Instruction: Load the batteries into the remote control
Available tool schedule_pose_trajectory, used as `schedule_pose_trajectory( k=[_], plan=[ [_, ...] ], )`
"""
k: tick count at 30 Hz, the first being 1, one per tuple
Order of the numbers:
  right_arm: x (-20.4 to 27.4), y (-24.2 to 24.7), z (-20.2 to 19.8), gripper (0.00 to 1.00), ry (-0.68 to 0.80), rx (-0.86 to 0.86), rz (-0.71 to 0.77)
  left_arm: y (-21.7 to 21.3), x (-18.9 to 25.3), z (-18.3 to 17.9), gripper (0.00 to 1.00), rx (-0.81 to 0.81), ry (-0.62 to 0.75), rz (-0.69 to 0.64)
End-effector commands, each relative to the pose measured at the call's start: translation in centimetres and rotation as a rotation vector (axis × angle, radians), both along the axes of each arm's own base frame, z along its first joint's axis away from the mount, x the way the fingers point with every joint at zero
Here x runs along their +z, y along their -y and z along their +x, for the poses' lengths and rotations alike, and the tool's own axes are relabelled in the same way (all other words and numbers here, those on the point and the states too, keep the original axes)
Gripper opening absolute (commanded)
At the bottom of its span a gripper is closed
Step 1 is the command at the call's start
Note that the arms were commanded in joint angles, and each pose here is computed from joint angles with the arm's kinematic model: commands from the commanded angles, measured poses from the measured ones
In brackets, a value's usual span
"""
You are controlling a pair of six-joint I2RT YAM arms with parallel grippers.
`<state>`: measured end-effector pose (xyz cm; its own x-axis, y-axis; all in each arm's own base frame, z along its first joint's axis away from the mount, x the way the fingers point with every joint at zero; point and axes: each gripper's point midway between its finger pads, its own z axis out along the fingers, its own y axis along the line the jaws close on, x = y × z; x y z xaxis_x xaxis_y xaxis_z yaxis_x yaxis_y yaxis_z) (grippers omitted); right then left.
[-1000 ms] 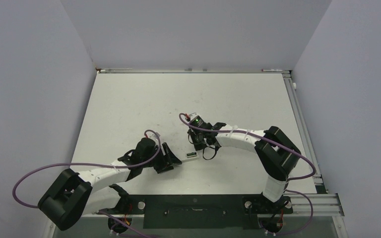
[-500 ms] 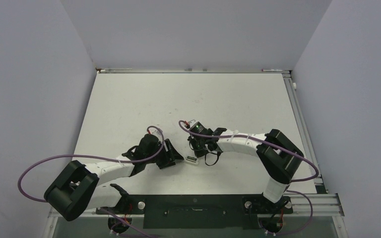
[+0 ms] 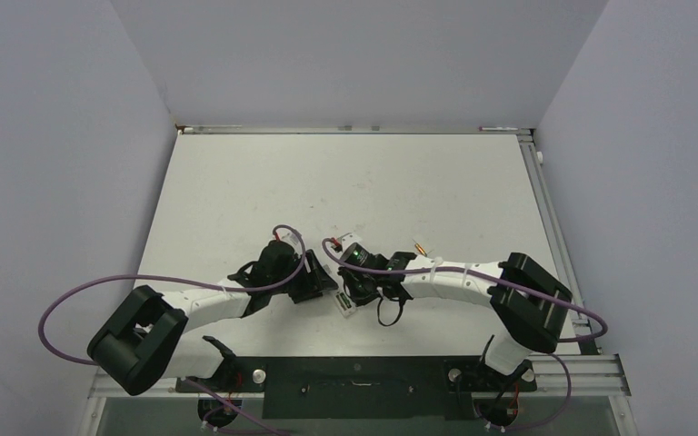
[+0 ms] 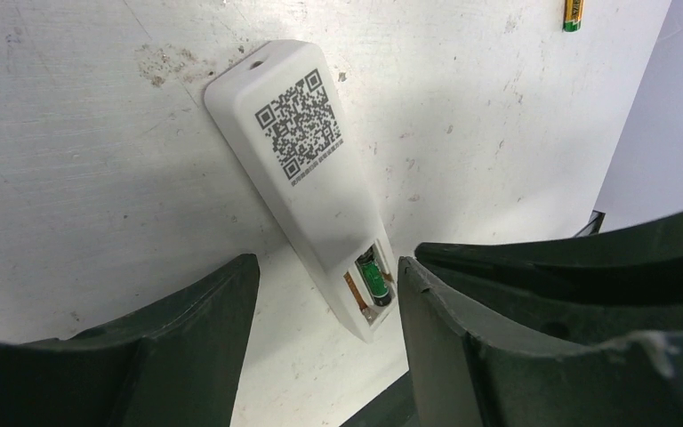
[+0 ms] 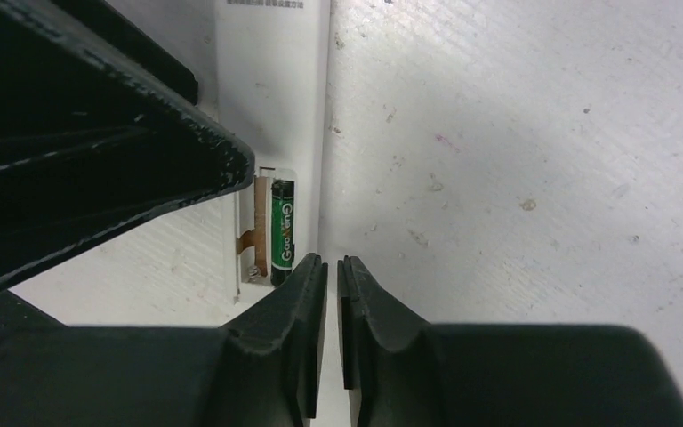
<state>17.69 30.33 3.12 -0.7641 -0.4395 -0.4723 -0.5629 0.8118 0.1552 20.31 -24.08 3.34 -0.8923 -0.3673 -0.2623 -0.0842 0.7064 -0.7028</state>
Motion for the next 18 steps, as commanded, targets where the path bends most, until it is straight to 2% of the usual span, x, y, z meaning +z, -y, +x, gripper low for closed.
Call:
schedule_pose_trajectory(
  k=[1, 6, 11, 18],
  plan=[
    [3.2, -0.2, 1.0, 0.16, 0.102, -0.077, 0.035, -0.9, -0.6, 0.6, 0.56, 0.011, 0.022, 0.065],
    [4.4, -0.6, 1.1, 0.28, 0.129, -0.094, 0.055, -1.5, -0.5, 0.6, 0.56, 0.019, 0.030, 0.076],
    [3.7, -1.5, 0.8, 0.33, 0.109, -0.079, 0.069, -2.2, 0.0, 0.7, 0.56, 0.027, 0.046, 0.085],
    [2.3, -2.8, 0.4, 0.35, 0.077, -0.049, 0.065, -3.0, 0.1, 0.5, 0.56, 0.032, 0.050, 0.089]
  ],
)
